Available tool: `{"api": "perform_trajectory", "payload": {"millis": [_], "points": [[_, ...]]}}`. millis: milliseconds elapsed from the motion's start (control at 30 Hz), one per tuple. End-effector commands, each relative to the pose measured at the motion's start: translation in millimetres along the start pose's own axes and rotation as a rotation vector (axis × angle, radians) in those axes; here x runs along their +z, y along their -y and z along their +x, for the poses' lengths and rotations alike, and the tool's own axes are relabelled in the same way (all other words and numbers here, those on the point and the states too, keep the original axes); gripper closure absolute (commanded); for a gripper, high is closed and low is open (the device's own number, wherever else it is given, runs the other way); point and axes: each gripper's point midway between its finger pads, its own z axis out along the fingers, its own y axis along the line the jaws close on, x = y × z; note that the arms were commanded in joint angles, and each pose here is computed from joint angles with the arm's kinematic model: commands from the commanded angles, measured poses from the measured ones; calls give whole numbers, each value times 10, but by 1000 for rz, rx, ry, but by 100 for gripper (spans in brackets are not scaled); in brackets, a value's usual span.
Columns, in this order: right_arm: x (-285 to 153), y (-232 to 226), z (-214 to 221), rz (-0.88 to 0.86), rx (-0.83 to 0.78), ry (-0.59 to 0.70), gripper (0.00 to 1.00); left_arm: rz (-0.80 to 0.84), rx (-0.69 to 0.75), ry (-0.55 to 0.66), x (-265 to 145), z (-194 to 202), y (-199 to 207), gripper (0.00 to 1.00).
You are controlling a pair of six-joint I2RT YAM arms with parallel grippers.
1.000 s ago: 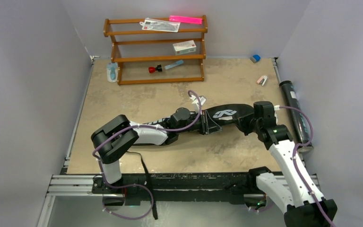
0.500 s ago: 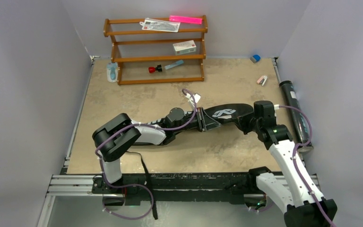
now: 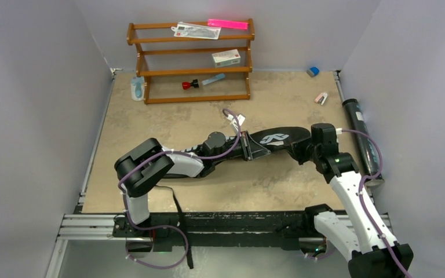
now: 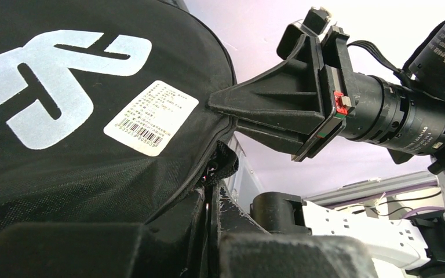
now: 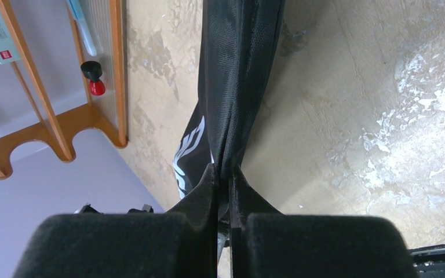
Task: Pack up the badminton gear
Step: Zip the racket bag at the center of the board.
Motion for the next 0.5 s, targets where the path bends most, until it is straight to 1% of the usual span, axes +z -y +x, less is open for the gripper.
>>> {"api": "perform_trajectory", "payload": {"millis": [0,67,167,467], "points": [[-154,-149,9,-52,8,-8,100,-117,84,58,-82,-229,-112,100],[-168,-134,-81,-44,0,44,100,-262,110,45,-177,-242,-321,100],[-164,-90,-163,-34,4,91,100,-424,166,17,-275,-305,-493,100],[-134,1,-357,16,-2,199,100,-693,306,-11,-664,-480,-687,100]]}}
